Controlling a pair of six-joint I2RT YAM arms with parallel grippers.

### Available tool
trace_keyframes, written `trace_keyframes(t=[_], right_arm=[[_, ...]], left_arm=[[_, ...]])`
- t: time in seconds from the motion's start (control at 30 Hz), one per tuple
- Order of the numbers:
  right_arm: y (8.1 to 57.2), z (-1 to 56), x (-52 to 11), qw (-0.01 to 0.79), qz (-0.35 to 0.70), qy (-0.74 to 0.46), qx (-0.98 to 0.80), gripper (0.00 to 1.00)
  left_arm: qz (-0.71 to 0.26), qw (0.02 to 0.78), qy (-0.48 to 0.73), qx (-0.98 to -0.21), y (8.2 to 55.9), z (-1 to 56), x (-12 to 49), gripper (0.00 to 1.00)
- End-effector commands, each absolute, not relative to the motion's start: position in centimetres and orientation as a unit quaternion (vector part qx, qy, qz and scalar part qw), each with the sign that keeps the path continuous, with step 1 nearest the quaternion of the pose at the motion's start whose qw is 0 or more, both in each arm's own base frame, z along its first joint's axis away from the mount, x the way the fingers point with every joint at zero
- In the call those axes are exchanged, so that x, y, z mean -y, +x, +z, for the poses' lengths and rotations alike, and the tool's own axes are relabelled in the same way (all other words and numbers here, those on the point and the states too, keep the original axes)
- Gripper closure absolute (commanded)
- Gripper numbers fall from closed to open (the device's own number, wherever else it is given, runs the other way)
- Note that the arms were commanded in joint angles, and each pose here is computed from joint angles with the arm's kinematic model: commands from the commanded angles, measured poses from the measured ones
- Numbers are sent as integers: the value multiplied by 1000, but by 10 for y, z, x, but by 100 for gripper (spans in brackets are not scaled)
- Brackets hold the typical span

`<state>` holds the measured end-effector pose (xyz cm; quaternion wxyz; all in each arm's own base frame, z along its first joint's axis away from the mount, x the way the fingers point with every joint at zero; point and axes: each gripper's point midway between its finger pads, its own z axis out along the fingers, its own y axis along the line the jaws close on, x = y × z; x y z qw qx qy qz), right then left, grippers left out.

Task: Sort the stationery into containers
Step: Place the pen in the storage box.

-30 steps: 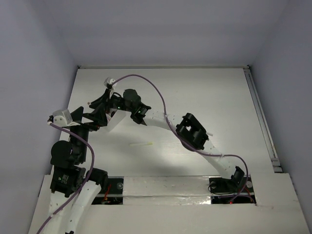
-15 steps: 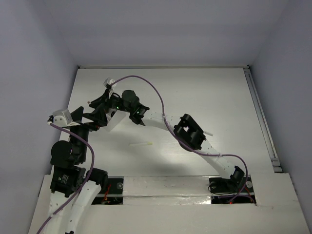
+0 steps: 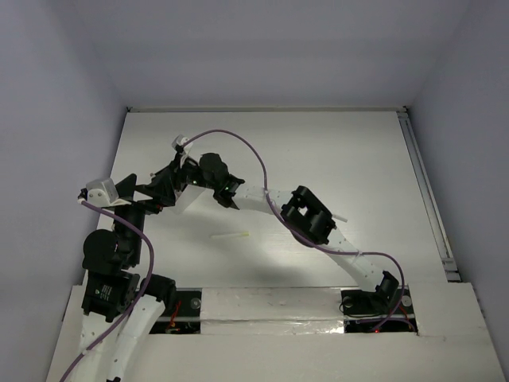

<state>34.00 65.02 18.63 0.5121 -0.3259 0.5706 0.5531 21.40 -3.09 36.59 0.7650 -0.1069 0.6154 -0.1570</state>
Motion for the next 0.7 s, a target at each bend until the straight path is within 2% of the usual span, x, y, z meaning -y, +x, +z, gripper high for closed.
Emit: trace_keyframes(t=[0.0,0.1,0.17,0.23,0.43,0.47,0.53,0.6,0.67], right_arm=[[342,220,-644,545,558,-322,-536,60],[336,234,-641,546,562,-330,-526,49],[334,238,-639,545,561,-334,-525,46],[328,258,-634,550,563,-341,-513,44],[308,259,-597,539,524,-373,-544,45],[302,277,-584,546,518,-375,-541,45],[297,236,-564,518,480,-384,-595,45],[291,236,-545,514,463,-383,-612,45],[281,199,-526,480,441,-391,-650,45]], left_arm=[[-166,776,-104,-599,212,377,32,1],[-166,776,-103,-600,212,376,32,1],[-165,775,-103,-601,212,376,32,1],[-166,776,-102,-600,212,376,33,1],[-167,775,-103,-601,212,376,33,1],[-167,775,-102,-600,212,376,33,1],[-168,777,-102,-598,210,377,33,1],[-169,777,-102,-597,210,378,33,1],[-169,779,-102,-595,208,378,32,1]])
